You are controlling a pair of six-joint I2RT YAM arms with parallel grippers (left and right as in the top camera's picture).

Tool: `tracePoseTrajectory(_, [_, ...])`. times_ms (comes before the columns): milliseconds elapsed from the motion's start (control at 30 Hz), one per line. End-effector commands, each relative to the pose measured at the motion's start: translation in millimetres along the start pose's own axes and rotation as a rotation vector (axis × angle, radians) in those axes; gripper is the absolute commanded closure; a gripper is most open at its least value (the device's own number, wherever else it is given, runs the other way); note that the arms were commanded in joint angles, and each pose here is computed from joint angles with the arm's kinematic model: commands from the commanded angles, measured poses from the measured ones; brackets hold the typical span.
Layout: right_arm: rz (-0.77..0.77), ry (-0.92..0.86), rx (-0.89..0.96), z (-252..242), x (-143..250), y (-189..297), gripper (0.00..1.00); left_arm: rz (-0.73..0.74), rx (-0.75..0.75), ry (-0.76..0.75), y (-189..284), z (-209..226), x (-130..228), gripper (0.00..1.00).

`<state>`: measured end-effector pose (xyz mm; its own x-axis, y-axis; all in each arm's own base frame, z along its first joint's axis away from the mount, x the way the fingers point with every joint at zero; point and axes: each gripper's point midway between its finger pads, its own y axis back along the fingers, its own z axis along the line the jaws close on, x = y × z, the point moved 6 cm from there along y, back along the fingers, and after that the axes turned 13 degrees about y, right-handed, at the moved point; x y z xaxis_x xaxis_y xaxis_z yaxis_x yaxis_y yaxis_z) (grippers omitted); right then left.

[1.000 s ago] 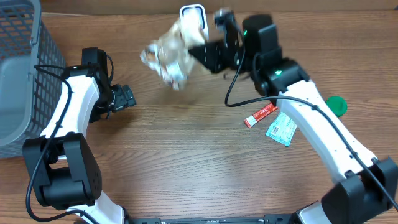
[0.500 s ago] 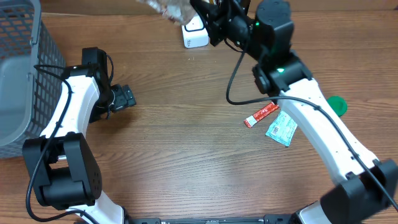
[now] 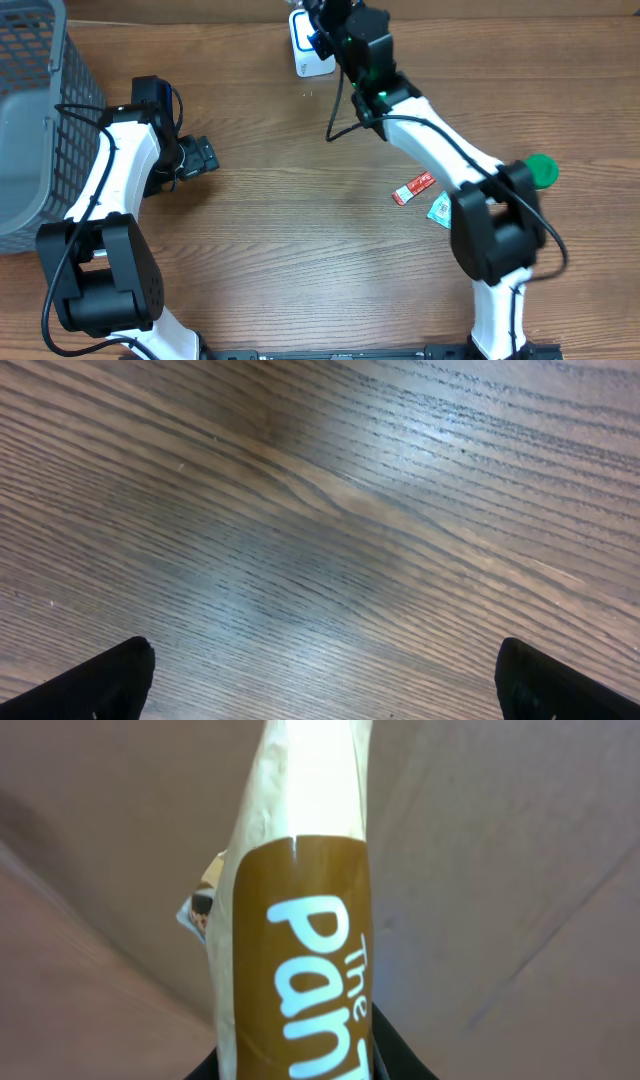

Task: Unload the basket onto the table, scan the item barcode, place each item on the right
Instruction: 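Lift the brown bag with the right gripper toward the scanner, then hold the brown bag's label in front of the scanner window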

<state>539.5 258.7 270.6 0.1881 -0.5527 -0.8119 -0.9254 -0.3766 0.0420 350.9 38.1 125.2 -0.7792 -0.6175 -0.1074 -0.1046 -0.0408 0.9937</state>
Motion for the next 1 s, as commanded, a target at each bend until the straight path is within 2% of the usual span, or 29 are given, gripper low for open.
tracePoseTrajectory(0, [0.005, 0.202, 0.102, 0.6, 6.6, -13.3, 0.96, -0.002, 0.011, 0.004, 1.0, -3.7, -2.5, 0.00])
tracePoseTrajectory(100, [-0.017, 0.277, 0.127, 11.6, 20.7, -21.9, 0.97, -0.002, 0.011, 0.004, 1.0, -3.7, -2.5, 0.00])
tracePoseTrajectory(233, [-0.010, 0.284, 0.115, 23.3, 35.6, -27.4, 0.96, -0.002, 0.011, 0.004, 1.0, -3.7, -2.5, 0.00])
tracePoseTrajectory(567, [-0.065, 0.278, 0.137, 28.8, 38.0, -33.6, 0.96, -0.002, 0.011, 0.004, 1.0, -3.7, -2.5, 0.00])
tracePoseTrajectory(967, [-0.038, 0.207, 0.059, 64.8, 67.5, -41.3, 0.96, -0.002, 0.011, 0.004, 1.0, -3.7, -2.5, 0.00])
